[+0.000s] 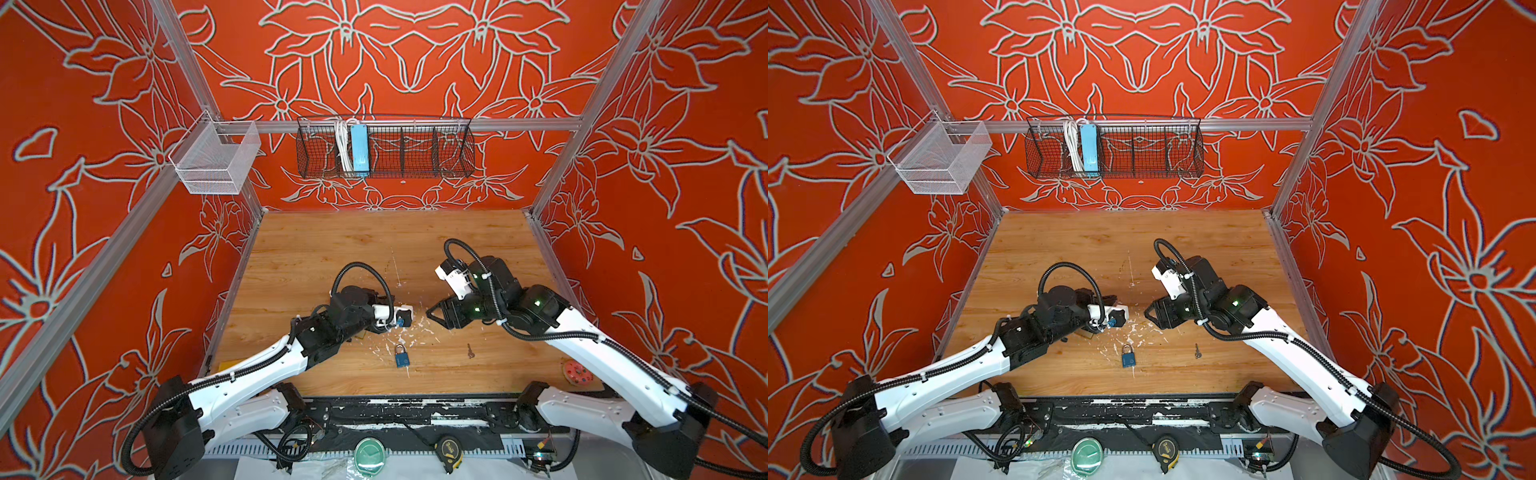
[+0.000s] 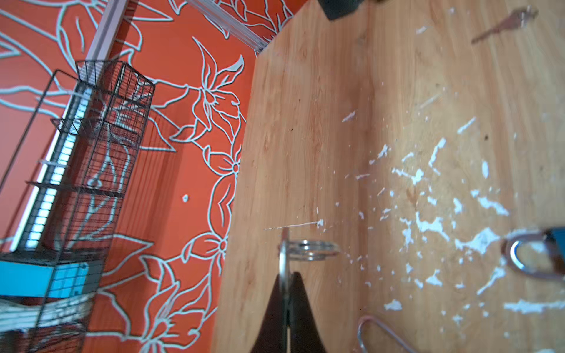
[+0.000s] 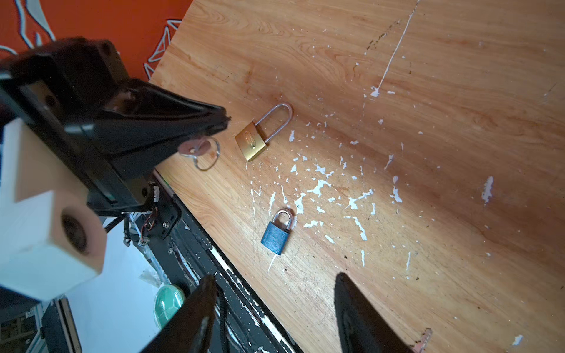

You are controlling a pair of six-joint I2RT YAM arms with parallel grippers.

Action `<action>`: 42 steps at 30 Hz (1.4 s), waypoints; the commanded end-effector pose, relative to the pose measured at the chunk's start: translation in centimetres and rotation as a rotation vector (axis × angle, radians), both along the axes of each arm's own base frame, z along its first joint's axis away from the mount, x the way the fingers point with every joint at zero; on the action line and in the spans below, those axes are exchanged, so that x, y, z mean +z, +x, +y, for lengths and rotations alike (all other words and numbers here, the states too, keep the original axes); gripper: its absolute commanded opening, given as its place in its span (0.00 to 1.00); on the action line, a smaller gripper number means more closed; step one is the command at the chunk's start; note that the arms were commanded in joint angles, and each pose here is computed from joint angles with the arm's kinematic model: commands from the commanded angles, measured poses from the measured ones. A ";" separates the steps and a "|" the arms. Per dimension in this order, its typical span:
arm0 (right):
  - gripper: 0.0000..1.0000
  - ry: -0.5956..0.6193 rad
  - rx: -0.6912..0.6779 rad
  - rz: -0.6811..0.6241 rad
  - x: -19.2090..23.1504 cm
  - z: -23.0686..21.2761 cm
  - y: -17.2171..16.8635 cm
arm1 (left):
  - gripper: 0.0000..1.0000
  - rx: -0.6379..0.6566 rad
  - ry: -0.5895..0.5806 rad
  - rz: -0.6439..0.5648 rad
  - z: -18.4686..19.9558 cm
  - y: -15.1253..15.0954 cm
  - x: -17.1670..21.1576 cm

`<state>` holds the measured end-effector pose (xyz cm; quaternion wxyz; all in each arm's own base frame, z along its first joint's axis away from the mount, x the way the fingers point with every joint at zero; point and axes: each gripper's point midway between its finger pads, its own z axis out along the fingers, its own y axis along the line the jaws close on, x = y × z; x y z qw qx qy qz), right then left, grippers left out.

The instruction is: Unlock with the key

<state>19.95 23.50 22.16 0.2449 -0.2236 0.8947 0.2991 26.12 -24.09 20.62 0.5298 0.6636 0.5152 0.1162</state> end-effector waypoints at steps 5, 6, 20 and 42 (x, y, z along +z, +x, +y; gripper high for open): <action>0.65 0.143 -0.057 -0.102 3.2 0.9 2.3 | 0.00 -0.141 0.522 -0.381 2.1 1.2 0.5; 0.65 0.190 -0.024 -0.119 4.2 1.6 2.2 | 0.00 -0.147 0.570 -0.440 2.0 1.3 1.7; 0.74 0.611 0.265 -0.399 17.4 5.6 0.0 | 0.00 -0.288 0.758 -0.866 0.5 -2.7 17.3; 0.56 0.653 0.356 -0.201 15.4 7.1 -1.4 | 0.00 -0.290 0.615 -0.932 -2.2 -4.7 17.8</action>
